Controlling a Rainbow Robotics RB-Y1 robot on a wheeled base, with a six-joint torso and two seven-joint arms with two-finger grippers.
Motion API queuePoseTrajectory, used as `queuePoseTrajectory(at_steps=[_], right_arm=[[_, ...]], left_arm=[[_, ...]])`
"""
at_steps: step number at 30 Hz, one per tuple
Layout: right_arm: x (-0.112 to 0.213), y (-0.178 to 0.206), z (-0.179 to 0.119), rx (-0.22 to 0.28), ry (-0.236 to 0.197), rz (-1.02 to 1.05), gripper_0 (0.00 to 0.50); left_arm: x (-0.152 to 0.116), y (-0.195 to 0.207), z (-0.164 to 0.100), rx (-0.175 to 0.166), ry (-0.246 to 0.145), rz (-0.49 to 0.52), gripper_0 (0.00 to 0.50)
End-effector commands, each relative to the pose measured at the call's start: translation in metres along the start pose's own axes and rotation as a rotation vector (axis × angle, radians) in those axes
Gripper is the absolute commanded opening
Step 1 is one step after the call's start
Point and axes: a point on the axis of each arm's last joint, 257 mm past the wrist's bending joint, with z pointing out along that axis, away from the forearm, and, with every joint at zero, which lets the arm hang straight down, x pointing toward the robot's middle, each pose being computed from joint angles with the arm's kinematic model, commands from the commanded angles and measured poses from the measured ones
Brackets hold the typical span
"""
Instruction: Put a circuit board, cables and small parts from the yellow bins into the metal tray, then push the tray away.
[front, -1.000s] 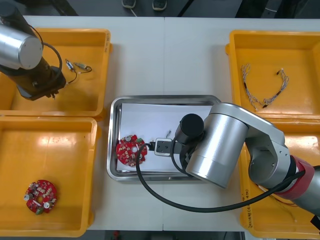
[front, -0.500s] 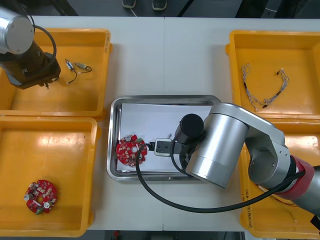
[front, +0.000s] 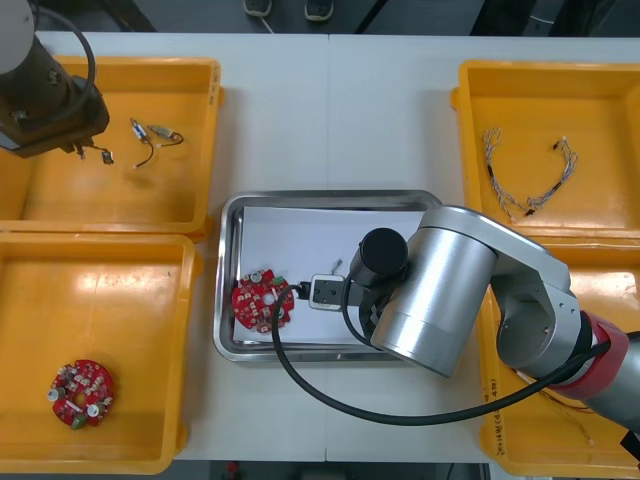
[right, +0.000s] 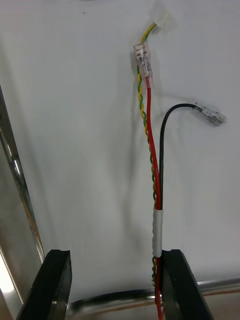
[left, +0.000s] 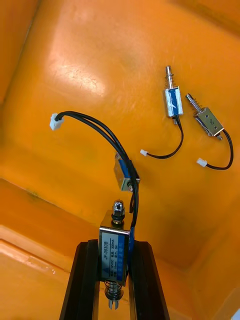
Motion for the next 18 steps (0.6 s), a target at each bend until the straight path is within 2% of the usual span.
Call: queuePoseTrajectory(at_steps=[1,13,18], right_arm=[[-0.0181,-0.0039,-0.0130,0.023,-0.055,0.011,0.500],[-0.0179,-0.0070,-0.0134,0.036,-0.051,0.007,0.500],[-0.0204,-0.0094,-0.0169,0.049,-0.060,0.001,0.500]], left_arm=[[-0.0337,0.0013,-0.0363,0.023,-0.088,0.081,0.001],[-0.0367,0.0027,-0.0362,0.017,-0.098,0.090,0.000],[-0.0363,0.0030,-0.0327,0.019,-0.090,0.088,0.000]])
